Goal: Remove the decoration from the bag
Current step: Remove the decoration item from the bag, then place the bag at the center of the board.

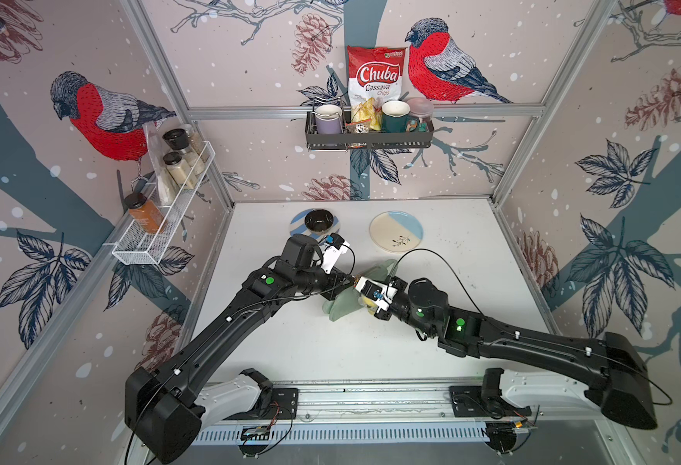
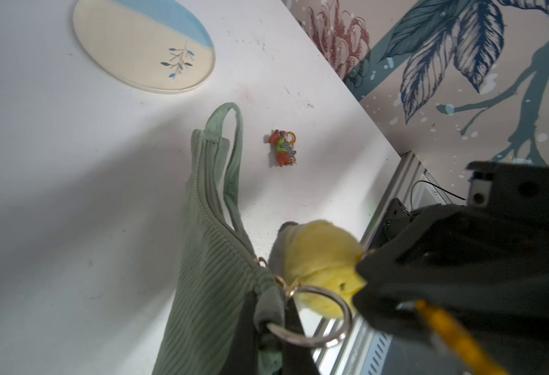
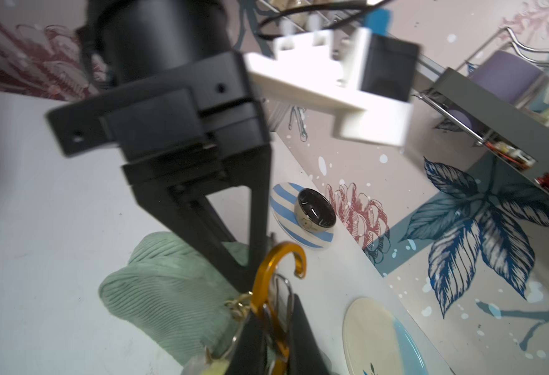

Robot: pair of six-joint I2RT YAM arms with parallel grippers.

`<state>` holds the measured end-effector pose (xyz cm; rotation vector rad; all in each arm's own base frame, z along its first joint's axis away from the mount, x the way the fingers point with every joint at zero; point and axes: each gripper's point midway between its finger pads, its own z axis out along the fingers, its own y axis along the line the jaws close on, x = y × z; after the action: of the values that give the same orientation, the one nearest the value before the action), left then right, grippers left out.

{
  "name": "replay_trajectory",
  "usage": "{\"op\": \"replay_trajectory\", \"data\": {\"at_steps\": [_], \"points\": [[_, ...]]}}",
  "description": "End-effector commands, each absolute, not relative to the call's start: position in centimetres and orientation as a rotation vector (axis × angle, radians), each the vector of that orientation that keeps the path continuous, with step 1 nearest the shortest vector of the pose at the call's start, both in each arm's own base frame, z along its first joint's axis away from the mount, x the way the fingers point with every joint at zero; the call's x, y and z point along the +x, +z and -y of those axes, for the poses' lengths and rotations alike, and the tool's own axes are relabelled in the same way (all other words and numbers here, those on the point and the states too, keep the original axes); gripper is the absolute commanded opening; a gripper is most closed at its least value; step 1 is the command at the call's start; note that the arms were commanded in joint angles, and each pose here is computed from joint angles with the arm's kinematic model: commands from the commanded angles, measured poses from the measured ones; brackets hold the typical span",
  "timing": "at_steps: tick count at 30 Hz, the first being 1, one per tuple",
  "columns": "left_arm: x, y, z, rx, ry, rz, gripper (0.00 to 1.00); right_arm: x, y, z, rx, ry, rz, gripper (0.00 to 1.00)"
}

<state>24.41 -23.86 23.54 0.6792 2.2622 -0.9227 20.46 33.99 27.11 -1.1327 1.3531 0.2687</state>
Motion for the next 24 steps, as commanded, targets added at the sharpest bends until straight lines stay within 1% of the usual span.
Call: {"op": "replay_trajectory", "data": {"at_steps": [1, 3, 5, 8, 11, 13, 15, 19, 24], "points": [[25.7, 22.2, 21.7, 0.569, -0.843, -2.321, 0.00, 22.1, 28.1, -31.7, -0.917, 0.413, -1.504, 0.00], [26.5, 20.5, 20.9, 0.488, -0.832, -2.359, 0.00, 23.6, 27.5, -29.7, -0.767, 0.469, -1.637, 0.00], [27.6, 17.8, 19.9, 0.375, -0.781, -2.428, 0.00, 24.9, 25.6, -28.0, -0.608, 0.501, -1.808, 0.00], [29.7, 14.5, 17.2, 0.228, -0.575, -2.517, 0.00, 25.9, 21.6, -25.5, -0.346, 0.507, -2.079, 0.00], [31.5, 13.3, 14.5, 0.107, -0.464, -2.519, 0.00, 26.3, 19.8, -23.9, -0.183, 0.538, -2.161, 0.00], [32.5, 13.5, 13.8, 0.085, -0.436, -2.487, 0.00, 26.2, 19.4, -24.2, -0.170, 0.559, -2.182, 0.00], [33.5, 13.6, 14.3, 0.093, -0.459, -2.468, 0.00, 26.1, 19.1, -24.8, -0.162, 0.573, -2.209, 0.00], [35.1, 11.4, 17.4, 0.186, -0.564, -2.516, 0.01, 26.0, 18.7, -26.8, -0.167, 0.623, -2.209, 0.00], [36.3, 7.5, 20.2, 0.349, -0.533, -2.584, 0.00, 26.5, 19.8, -27.5, -0.162, 0.636, -2.183, 0.00]]}}
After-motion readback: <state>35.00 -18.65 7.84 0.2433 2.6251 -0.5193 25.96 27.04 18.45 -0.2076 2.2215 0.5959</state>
